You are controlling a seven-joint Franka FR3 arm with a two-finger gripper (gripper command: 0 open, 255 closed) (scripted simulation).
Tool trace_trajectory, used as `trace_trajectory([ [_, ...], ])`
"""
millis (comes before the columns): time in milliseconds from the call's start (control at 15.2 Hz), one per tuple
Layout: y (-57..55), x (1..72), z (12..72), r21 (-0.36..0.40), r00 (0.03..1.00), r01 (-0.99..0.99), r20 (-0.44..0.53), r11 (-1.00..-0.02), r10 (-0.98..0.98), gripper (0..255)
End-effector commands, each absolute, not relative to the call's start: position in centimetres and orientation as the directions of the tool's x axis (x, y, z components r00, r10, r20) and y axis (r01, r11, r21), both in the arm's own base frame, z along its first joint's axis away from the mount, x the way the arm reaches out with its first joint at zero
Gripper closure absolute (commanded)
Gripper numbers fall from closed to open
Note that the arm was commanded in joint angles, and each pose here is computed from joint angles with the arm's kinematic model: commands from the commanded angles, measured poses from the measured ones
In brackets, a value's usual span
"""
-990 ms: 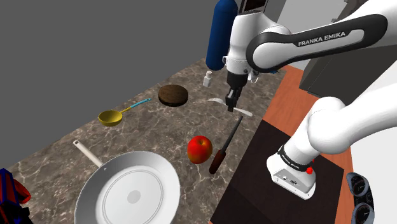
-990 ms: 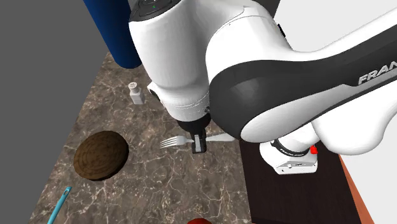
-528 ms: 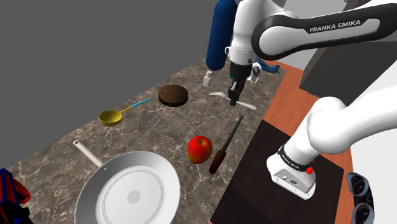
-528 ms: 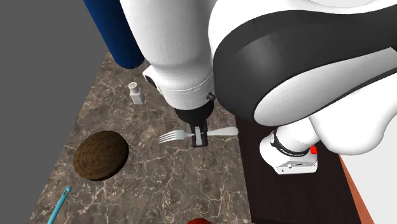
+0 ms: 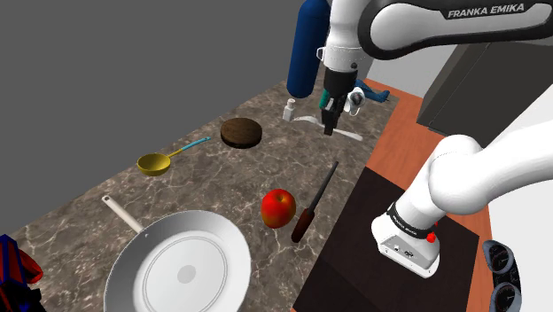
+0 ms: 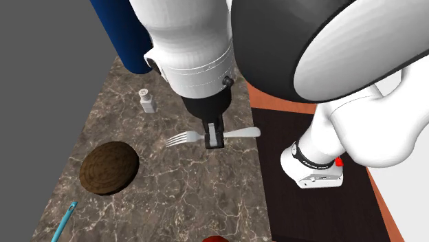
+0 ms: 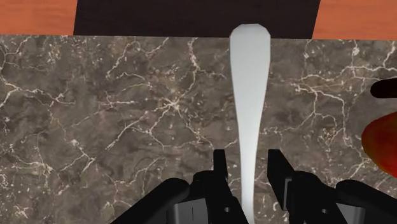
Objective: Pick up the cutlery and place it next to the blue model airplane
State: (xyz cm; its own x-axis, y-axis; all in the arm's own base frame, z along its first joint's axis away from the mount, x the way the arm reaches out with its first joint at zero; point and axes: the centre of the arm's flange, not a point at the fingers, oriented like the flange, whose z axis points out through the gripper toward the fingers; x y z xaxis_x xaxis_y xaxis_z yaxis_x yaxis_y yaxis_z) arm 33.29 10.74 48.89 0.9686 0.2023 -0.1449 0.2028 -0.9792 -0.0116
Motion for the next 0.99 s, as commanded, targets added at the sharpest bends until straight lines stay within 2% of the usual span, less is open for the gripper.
trace_trajectory([
  [0,10.8,33.1,50.0,-0.012,0.968,0.203,-0.145,-0.979,0.202,255],
  [330,10.8,33.1,52.4,-0.012,0.968,0.203,-0.145,-0.979,0.202,255],
  [924,-1.0,34.8,52.5,-0.012,0.968,0.203,-0.145,-0.979,0.202,255],
])
